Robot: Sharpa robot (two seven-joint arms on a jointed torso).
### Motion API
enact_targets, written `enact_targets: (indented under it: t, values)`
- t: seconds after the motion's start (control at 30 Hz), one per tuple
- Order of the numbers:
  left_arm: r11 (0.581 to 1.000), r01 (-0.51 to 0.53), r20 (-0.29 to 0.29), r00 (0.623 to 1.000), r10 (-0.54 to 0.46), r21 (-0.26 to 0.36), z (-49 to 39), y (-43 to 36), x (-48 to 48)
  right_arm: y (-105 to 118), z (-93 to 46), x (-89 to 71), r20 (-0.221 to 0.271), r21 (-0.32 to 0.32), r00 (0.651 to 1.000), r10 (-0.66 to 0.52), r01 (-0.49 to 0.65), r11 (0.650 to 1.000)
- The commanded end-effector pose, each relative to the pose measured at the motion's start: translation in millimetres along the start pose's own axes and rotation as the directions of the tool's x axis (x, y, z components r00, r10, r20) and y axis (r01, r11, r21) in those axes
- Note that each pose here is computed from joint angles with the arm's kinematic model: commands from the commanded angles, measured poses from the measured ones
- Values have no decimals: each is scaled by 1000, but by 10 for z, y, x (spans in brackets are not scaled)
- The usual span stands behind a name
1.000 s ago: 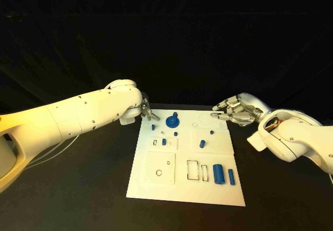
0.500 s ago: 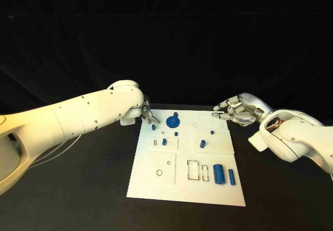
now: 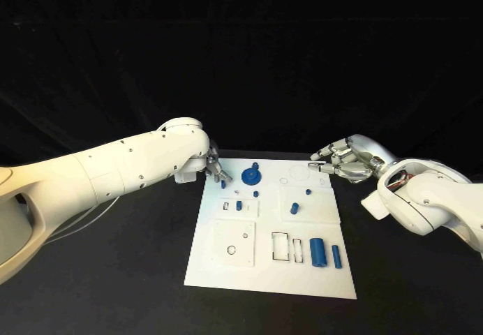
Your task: Assemble the parts on the task board
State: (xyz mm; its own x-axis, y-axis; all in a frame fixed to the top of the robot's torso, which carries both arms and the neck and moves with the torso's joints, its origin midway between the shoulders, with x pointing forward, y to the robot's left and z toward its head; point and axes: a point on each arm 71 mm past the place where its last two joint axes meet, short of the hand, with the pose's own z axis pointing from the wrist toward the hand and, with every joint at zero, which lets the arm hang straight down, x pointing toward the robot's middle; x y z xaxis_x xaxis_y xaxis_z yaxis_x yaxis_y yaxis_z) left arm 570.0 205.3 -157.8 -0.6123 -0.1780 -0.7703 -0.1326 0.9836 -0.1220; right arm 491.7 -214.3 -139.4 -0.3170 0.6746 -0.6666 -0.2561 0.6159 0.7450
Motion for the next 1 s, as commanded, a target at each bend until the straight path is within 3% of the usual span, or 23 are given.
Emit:
enact_targets:
  t: [0.03, 1.0]
  values:
    - [1000, 4, -23, 1000, -4, 19, -2, -28, 21, 2, 1, 6, -2, -2, 1000, -5, 5, 1000]
    - [999, 24, -39, 999, -22, 34, 6, -46, 58, 3, 16, 5, 5, -2, 1000, -6, 6, 1000]
